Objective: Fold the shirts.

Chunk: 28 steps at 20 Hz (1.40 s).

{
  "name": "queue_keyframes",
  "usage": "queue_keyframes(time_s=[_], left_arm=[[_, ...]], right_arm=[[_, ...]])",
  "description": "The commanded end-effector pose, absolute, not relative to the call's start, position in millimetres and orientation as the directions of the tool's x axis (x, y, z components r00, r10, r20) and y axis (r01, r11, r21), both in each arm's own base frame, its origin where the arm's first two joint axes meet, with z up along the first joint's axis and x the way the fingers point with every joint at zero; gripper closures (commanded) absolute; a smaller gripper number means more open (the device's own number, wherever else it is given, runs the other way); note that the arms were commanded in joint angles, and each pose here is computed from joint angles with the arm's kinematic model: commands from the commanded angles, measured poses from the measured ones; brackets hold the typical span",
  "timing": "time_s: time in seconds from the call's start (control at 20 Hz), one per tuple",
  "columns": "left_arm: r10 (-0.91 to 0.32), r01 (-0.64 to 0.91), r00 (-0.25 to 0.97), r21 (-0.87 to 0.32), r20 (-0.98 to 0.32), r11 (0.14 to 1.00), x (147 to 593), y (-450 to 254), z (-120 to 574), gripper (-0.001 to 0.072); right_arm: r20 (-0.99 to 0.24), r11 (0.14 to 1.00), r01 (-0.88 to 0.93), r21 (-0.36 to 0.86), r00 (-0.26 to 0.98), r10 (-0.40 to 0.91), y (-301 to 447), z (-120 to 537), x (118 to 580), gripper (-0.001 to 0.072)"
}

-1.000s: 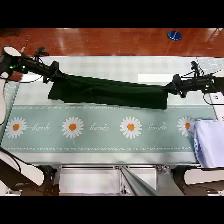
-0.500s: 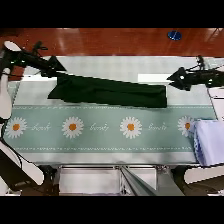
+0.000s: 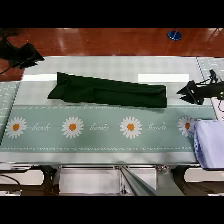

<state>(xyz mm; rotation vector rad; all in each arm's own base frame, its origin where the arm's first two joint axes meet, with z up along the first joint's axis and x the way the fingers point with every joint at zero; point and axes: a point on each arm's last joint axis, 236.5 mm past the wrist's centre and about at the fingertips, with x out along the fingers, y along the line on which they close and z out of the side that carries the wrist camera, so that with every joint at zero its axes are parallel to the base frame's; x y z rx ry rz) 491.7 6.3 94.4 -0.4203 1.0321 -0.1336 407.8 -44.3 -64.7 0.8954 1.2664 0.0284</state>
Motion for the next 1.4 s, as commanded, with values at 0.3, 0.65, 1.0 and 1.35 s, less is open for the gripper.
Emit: queue_keyframes(time_s=[0.3, 0.65, 1.0, 1.35], left_arm=[[-0.352, 0.072, 0.507, -0.368, -0.787, 0.927, 452, -74, 88, 0.0201], [-0.417, 0.166, 0.461, -0.386, -0.783, 0.907, 441, -114, 88, 0.0682], [-0.574, 0.379, 0.226, -0.472, -0.787, 0.796, 399, -254, 43, 0.0683], [-0.639, 0.495, -0.137, -0.611, -0.757, 0.617, 280, -438, -26, 0.0684]], right_arm=[[-0.707, 0.585, 0.406, 0.702, 0.296, 0.642, 54, -106, 437, 0.0293], [-0.738, 0.71, 0.21, 0.672, 0.273, 0.618, 69, -39, 422, 0.0688], [-0.772, 0.85, 0.05, 0.524, 0.448, 0.45, 64, 93, 304, 0.0688], [-0.636, 0.809, -0.052, 0.586, 0.589, 0.499, 100, 171, 240, 0.0688]])
